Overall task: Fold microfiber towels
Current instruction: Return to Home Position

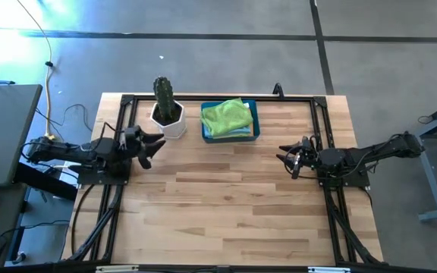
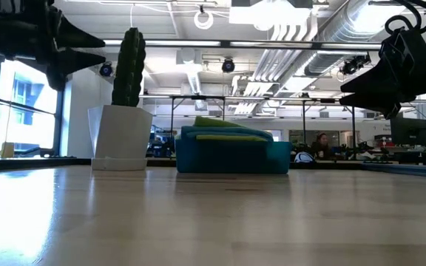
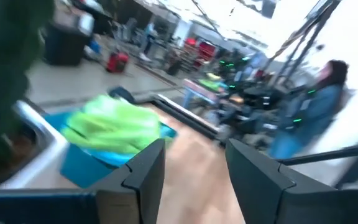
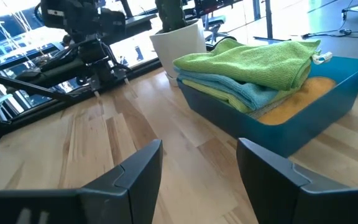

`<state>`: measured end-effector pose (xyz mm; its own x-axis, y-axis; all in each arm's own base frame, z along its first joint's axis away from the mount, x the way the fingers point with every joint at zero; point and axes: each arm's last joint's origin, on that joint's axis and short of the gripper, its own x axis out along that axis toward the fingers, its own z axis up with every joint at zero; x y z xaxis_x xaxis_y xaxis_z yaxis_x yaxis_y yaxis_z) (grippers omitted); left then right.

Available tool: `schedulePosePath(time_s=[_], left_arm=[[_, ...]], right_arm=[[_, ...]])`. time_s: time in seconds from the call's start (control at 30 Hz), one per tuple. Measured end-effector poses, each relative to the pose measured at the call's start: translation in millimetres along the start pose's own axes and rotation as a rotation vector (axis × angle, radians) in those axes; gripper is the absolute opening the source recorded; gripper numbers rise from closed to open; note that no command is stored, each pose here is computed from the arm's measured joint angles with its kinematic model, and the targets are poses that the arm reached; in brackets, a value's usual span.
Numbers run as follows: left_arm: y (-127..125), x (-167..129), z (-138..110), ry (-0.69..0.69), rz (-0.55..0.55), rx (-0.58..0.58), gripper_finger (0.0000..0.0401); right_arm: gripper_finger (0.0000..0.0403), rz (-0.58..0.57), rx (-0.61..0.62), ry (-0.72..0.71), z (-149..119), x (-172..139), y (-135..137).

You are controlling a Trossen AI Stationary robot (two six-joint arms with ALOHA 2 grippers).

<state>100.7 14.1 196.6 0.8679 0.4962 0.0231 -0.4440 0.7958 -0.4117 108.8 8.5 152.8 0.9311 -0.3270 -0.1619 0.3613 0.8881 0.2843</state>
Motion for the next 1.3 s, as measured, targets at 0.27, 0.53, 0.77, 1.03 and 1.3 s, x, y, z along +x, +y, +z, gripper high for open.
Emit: schedulePosePath(time_s=[0.27,0.53,0.77,1.03,1.3], left_arm=[[6.6,-1.9,-18.0,0.047,-0.060,-0.154,0.0158],[10.1,-1.8,-26.1,0.050,-0.057,-0.153,0.0158],[9.8,-1.8,-25.3,0.043,-0.060,-0.156,0.0158],[9.9,-1.8,-25.3,0.043,-0.058,-0.156,0.0158],[9.9,-1.8,-25.4,0.043,-0.057,-0.156,0.0158]], right_arm=[[0.0200,0.000,0.000,0.000,0.0,0.0,0.0],[0.0200,0.000,0.000,0.000,0.0,0.0,0.0],[0.0200,0.000,0.000,0.000,0.0,0.0,0.0],[0.0200,0.000,0.000,0.000,0.0,0.0,0.0],[0.0200,0.000,0.000,0.000,0.0,0.0,0.0]])
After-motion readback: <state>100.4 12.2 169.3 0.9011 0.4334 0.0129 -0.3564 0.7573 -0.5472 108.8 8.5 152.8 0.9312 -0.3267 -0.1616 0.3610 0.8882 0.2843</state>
